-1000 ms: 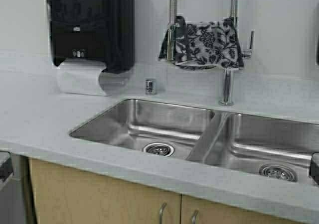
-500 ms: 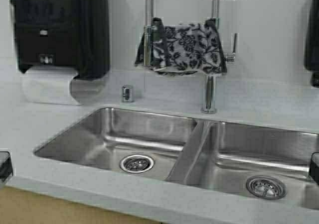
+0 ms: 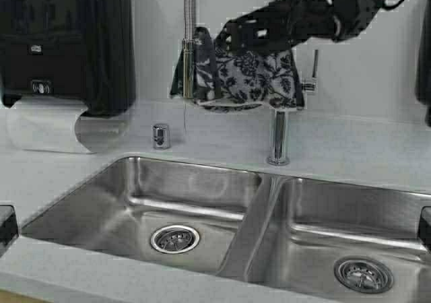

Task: Get the cloth and wipe up the spill under the wine glass

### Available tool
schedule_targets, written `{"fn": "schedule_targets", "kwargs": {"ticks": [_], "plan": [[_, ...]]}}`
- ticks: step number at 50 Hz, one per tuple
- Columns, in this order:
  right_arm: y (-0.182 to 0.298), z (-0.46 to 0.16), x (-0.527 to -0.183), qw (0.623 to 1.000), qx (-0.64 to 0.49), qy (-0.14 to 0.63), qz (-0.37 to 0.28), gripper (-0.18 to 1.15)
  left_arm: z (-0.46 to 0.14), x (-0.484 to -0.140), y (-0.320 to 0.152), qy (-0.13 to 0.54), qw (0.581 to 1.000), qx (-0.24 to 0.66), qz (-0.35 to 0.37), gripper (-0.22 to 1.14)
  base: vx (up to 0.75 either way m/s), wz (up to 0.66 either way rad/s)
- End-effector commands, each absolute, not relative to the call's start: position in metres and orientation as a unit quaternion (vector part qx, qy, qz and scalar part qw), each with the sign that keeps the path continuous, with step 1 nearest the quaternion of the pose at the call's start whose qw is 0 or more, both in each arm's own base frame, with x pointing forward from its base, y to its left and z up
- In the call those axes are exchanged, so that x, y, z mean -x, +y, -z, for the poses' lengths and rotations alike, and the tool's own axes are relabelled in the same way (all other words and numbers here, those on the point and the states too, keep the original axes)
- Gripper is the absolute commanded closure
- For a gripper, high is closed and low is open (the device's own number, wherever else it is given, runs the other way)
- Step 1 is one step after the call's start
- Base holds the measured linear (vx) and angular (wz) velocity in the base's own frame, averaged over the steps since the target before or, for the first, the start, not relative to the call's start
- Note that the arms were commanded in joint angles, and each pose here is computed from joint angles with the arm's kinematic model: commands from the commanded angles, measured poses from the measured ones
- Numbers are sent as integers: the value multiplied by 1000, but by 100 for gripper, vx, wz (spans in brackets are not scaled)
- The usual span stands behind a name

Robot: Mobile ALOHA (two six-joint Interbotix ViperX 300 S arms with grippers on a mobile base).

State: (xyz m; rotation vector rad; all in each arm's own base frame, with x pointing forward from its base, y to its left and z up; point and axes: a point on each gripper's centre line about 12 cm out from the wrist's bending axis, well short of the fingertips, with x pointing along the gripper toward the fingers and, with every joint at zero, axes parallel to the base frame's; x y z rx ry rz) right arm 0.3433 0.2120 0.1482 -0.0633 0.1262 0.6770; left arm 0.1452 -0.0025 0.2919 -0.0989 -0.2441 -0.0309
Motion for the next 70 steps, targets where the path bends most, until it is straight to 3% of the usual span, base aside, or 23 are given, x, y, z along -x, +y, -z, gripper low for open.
{"fn": "schedule_targets", "kwargs": {"ticks": [1,37,53,70], "plan": [[218,-152,-347,940,11,43,-338,1,-295,-146,-2,-124,991,51,14,89,12,2],[241,-112,-395,943,9,49,-330,2,-294,-146,-2,-124,991,53,14,89,6,3],[215,-112,-413,959,-13,53,-277,6,-292,-146,-2,-123,991,53,14,89,1,1],[216,-114,-418,960,-14,45,-275,6,-292,-146,-2,-122,991,52,14,89,0,0]]}}
